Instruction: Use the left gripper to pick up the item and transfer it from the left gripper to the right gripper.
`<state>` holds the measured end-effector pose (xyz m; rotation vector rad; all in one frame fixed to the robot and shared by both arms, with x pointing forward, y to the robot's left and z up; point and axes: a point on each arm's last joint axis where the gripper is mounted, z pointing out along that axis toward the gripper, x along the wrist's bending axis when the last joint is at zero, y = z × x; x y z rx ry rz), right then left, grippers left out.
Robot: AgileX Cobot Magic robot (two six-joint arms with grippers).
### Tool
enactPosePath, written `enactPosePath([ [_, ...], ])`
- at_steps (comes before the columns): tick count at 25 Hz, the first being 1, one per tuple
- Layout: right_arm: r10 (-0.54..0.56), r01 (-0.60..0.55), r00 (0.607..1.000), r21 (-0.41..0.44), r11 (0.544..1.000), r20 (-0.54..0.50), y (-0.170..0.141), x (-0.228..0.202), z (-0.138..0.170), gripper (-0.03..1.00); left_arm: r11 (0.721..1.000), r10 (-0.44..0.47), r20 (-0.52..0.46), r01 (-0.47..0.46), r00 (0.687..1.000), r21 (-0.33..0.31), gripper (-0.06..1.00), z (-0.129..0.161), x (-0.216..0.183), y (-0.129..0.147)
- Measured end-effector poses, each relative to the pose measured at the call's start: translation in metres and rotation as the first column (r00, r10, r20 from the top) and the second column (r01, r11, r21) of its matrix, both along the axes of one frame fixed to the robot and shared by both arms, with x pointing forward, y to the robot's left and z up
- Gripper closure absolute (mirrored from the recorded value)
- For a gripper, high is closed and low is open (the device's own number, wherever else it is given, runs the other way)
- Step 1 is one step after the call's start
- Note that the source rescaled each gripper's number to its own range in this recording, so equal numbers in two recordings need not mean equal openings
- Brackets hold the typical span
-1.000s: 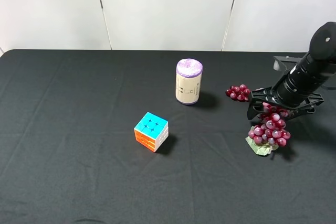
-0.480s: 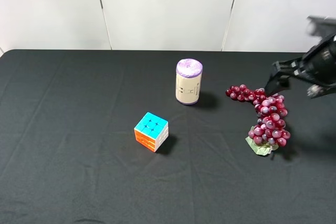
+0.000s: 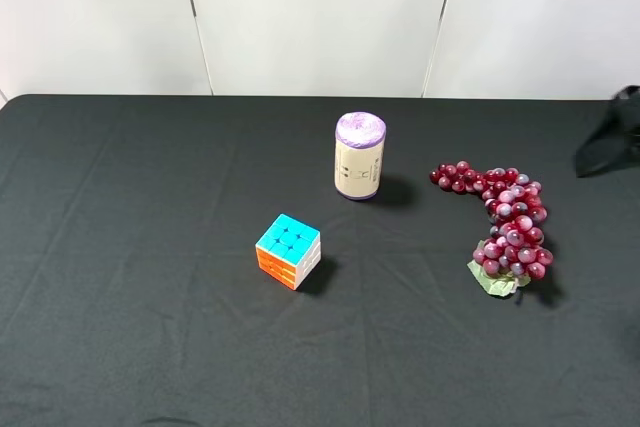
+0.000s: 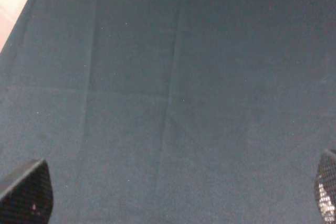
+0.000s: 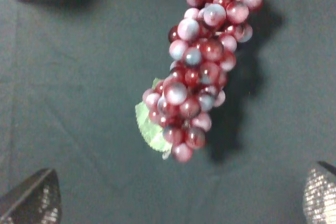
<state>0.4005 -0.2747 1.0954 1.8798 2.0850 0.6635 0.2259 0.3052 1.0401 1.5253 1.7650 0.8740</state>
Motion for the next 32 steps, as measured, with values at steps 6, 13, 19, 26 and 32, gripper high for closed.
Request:
enactPosePath([
  [6, 0.016, -0.016, 0.999, 0.001, 1.0, 0.03, -0.002, -0.038, 0.015, -0.03, 1.0, 0.0, 0.0, 0.0, 1.0, 0.0, -0.05, 0.0, 0.0, 0.0],
  [13, 0.017, -0.019, 0.989, 0.009, 1.0, 0.146, -0.005, -0.08, 0.025, -0.03, 1.0, 0.0, 0.0, 0.0, 1.0, 0.0, -0.05, 0.0, 0.0, 0.0],
  [19, 0.016, -0.019, 0.977, 0.013, 1.0, 0.215, -0.008, -0.112, 0.009, -0.03, 1.0, 0.0, 0.0, 0.0, 1.0, 0.0, -0.05, 0.0, 0.0, 0.0],
  [26, 0.008, -0.016, 0.949, 0.021, 1.0, 0.316, -0.01, -0.138, -0.016, -0.03, 1.0, 0.0, 0.0, 0.0, 1.0, 0.0, -0.05, 0.0, 0.0, 0.0],
  [32, -0.015, -0.007, 0.857, 0.04, 0.999, 0.515, -0.012, -0.156, -0.02, -0.03, 1.0, 0.0, 0.0, 0.0, 1.0, 0.0, -0.05, 0.0, 0.0, 0.0],
])
